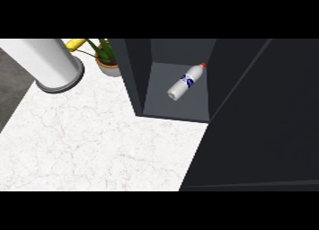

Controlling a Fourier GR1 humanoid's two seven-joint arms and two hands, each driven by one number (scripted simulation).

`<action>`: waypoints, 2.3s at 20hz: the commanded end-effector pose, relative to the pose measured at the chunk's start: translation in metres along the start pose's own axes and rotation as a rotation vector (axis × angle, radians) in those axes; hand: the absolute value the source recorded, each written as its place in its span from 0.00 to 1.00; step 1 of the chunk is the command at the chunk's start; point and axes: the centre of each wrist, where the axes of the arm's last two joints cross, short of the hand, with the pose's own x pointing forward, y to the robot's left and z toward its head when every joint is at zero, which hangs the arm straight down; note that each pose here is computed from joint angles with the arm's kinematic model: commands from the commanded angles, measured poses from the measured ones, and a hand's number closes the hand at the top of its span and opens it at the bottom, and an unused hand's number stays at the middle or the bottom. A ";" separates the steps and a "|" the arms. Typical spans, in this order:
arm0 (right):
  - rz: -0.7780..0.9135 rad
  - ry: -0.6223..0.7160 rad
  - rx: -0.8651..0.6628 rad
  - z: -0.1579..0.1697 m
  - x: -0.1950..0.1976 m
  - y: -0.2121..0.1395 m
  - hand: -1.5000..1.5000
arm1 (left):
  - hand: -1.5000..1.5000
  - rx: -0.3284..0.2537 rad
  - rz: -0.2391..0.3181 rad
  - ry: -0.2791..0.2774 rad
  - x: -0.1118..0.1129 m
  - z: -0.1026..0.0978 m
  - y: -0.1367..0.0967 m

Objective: Pick up the bottled water, place it into the cabinet and close the cabinet

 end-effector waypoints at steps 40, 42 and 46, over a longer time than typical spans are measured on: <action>-0.298 0.190 -0.010 -0.213 0.006 -0.117 1.00 | 0.00 0.073 -0.015 -0.051 0.061 0.082 0.068; -0.273 0.150 -0.050 -0.201 0.006 -0.160 1.00 | 0.00 0.074 -0.003 -0.039 0.048 0.081 0.067; -0.147 0.123 -0.046 -0.203 -0.001 -0.160 1.00 | 0.00 0.064 -0.008 -0.014 0.046 0.087 0.065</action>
